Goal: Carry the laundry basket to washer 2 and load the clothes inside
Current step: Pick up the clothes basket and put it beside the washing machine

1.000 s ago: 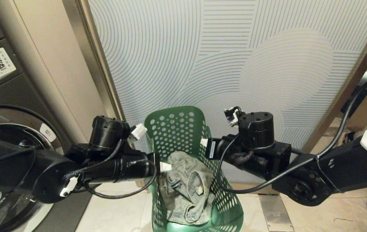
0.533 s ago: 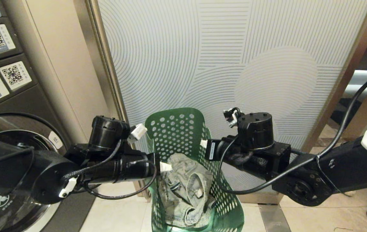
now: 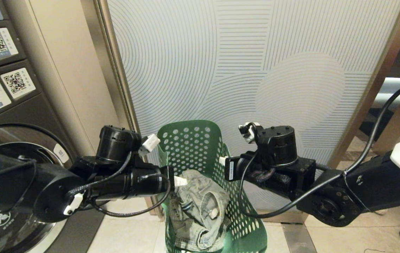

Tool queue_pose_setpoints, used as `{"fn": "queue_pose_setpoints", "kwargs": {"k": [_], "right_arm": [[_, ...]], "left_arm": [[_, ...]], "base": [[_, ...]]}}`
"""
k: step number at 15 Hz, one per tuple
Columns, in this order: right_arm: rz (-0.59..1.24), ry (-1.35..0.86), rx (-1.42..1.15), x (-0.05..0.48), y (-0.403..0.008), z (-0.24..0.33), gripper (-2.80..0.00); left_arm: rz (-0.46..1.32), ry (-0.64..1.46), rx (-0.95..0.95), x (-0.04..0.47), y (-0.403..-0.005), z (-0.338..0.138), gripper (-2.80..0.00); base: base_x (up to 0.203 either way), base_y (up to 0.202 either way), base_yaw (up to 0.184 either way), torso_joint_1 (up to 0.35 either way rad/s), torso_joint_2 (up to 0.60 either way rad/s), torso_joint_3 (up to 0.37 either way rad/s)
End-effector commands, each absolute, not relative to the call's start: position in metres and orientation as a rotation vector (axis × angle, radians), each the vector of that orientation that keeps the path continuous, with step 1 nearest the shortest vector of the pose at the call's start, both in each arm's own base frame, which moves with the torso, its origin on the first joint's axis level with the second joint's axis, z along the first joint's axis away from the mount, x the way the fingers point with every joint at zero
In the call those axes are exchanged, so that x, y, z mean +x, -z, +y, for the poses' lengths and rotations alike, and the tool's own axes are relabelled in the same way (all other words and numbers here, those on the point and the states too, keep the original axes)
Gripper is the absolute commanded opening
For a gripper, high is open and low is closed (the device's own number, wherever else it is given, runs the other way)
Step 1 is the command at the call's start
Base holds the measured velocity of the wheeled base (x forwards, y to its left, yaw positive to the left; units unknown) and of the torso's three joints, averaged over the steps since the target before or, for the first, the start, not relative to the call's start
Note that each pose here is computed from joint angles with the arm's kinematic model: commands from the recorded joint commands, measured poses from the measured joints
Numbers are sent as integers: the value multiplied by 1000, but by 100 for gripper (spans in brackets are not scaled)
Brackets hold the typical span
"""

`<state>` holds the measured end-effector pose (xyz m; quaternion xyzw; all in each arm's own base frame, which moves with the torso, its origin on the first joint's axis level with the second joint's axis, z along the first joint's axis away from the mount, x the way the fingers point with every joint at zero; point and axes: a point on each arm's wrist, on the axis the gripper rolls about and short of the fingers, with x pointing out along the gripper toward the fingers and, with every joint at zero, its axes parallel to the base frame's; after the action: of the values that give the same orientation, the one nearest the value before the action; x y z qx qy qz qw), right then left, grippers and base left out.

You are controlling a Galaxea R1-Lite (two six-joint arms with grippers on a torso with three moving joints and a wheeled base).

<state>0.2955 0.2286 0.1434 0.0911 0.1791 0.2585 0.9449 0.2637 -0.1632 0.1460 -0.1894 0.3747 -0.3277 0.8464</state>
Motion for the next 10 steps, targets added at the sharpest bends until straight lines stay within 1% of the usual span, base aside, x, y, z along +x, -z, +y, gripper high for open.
{"fn": "queue_pose_setpoints", "kwargs": {"k": [1,10], "right_arm": [[361,-529,187,296,-143,229,-280],[379,-538,186,295,-138,228,-280]], "left_arm": [[790,694,-403,264,-146,-164,-280],[796,714,-408,264,-146,-163,-280]], "base": [[0,0,0,0,0,0],[0,0,0,0,0,0]]}}
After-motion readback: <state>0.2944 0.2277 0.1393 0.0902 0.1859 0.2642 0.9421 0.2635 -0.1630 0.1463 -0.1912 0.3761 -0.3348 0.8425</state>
